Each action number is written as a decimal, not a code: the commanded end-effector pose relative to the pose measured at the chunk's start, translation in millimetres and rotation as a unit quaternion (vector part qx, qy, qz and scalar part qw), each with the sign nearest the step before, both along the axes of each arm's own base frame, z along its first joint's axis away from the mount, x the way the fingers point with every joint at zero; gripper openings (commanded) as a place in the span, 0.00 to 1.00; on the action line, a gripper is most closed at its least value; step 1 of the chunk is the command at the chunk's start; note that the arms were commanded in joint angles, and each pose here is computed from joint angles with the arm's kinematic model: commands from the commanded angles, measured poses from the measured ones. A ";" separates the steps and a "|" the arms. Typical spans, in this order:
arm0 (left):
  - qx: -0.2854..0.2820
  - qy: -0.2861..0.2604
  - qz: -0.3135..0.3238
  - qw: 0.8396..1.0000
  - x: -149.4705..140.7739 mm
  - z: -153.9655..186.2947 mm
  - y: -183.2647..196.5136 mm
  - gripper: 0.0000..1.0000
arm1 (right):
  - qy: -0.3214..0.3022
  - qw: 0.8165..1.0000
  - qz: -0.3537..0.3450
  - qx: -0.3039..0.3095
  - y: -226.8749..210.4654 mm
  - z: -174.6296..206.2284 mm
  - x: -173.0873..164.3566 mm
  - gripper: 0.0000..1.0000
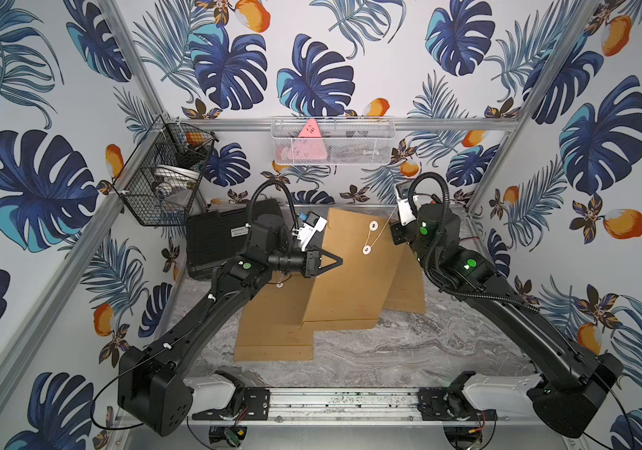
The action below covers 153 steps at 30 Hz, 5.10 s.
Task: Close the mouth of the file bag
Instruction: Close the file bag.
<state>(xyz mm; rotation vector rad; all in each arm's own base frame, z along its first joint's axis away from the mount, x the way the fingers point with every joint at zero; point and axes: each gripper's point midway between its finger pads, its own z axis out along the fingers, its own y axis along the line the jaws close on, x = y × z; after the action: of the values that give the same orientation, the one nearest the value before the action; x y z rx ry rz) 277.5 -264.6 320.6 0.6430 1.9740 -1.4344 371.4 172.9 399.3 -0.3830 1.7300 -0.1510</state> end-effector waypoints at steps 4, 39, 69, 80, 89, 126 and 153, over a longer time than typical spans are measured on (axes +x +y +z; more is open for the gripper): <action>-0.010 -0.024 -0.015 1.000 -7.6 4.5 -6.0 0.00 | 0.032 0.999 0.021 0.003 9.5 -7.8 0.4 0.00; 0.009 -0.016 -0.003 1.000 1.4 -16.4 -25.3 0.00 | 0.130 0.981 0.117 0.086 73.8 -24.2 -37.8 0.00; 0.019 -0.033 0.010 0.999 6.3 -10.0 -22.8 0.00 | 0.215 0.939 0.147 0.224 62.9 -56.3 -77.1 0.00; 0.025 -0.035 0.009 0.999 5.4 -10.9 -22.1 0.00 | 0.238 0.932 0.137 0.237 56.4 -76.4 -82.4 0.00; 0.022 -0.043 0.010 0.999 5.0 -5.4 -21.4 0.00 | 0.257 0.922 0.134 0.257 47.8 -86.0 -82.4 0.00; 0.014 -0.058 -0.005 0.998 -4.1 2.7 -19.6 0.00 | 0.259 0.951 0.031 0.167 -21.7 -68.6 -60.9 0.00; 0.040 -0.042 -0.018 0.998 -8.7 -23.8 -19.2 0.00 | 0.277 0.948 0.074 0.135 24.3 -38.9 -51.6 0.00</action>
<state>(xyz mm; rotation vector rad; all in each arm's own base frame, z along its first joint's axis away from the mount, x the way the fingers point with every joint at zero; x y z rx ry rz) 269.4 -283.1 296.6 0.7370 1.9914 -1.3396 322.8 197.9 363.6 -0.3501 2.2093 0.3883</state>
